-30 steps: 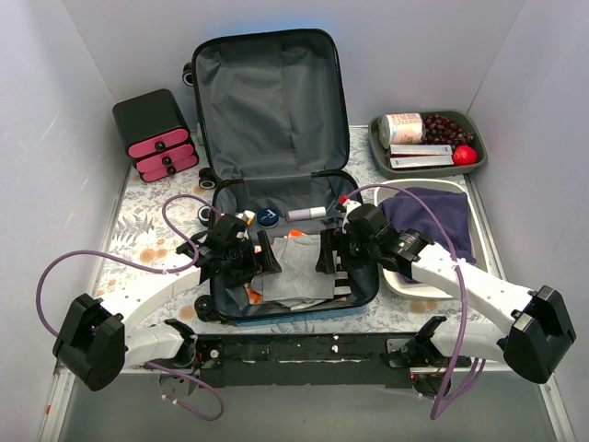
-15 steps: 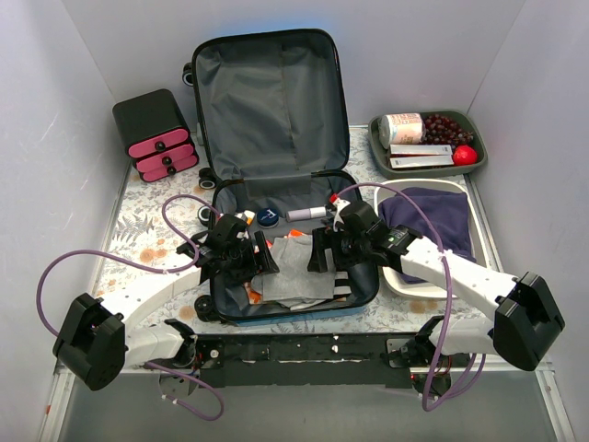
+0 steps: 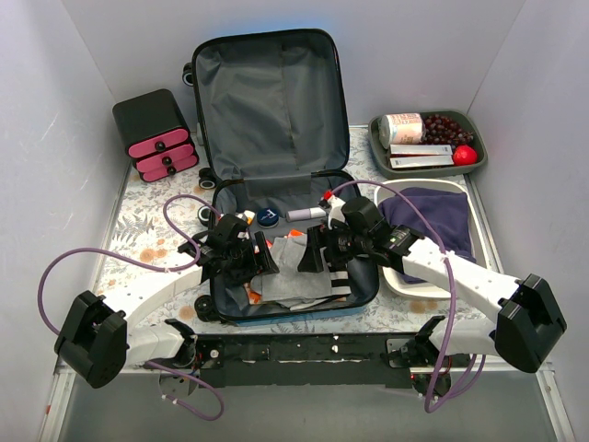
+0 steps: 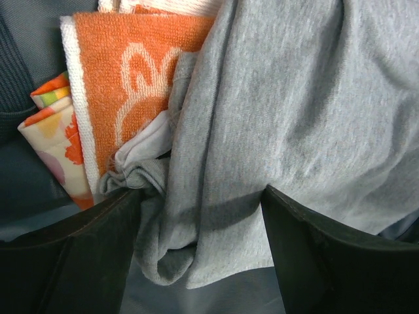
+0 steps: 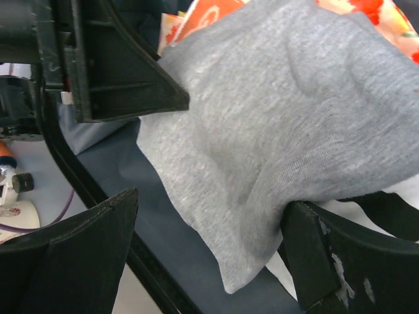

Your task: Open, take out, and arrange the luggage

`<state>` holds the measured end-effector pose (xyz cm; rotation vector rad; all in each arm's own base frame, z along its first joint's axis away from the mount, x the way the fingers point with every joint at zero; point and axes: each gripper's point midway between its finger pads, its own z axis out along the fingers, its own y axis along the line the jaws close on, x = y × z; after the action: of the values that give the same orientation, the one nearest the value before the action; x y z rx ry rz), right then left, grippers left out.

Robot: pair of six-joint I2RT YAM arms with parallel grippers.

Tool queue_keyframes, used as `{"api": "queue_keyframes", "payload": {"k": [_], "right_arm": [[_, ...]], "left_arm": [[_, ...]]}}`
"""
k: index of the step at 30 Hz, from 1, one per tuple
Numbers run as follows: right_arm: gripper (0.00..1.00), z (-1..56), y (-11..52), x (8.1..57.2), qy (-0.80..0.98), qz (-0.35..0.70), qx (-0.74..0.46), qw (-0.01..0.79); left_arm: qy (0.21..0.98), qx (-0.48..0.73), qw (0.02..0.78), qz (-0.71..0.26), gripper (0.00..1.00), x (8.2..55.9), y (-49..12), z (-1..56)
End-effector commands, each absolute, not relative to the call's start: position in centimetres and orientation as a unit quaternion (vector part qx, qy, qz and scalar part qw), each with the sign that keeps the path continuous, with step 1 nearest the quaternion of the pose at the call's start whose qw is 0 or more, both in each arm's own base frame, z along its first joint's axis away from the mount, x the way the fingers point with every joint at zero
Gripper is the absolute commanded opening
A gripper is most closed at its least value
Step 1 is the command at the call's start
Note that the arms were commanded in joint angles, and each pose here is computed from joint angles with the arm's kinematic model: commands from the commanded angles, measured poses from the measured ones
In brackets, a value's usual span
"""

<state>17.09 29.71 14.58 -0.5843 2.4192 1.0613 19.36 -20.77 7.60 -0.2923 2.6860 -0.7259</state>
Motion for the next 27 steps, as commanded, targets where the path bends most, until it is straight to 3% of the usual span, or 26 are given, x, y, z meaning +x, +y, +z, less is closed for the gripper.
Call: {"api": "queue_keyframes", "payload": {"k": [1, 10, 17, 20, 24, 27], "right_arm": [[0.93, 19.3, 32.0, 17.2, 0.825, 0.449, -0.234, 0.251], [0.93, 13.7, 29.6, 18.7, 0.887, 0.350, -0.189, 0.235], [0.93, 11.9, 29.0, 19.1, 0.896, 0.335, -0.162, 0.241], [0.88, 11.7, 29.6, 18.9, 0.894, 0.350, -0.158, 0.233], [0.72, 12.1, 30.6, 18.7, 0.883, 0.375, -0.163, 0.230], [0.68, 12.7, 31.0, 18.4, 0.875, 0.392, -0.169, 0.227]], "left_arm": [[0.946, -0.103, 0.181, -0.250, 0.71, 19.6, -20.6, 7.5], [0.944, -0.105, 0.183, -0.253, 0.71, 19.7, -20.7, 7.8], [0.945, -0.102, 0.181, -0.253, 0.70, 19.7, -20.7, 7.7], [0.945, -0.102, 0.182, -0.253, 0.70, 19.7, -20.7, 7.8], [0.944, -0.103, 0.183, -0.254, 0.70, 19.6, -20.7, 7.8], [0.944, -0.104, 0.184, -0.254, 0.70, 19.7, -20.7, 7.9]]}}
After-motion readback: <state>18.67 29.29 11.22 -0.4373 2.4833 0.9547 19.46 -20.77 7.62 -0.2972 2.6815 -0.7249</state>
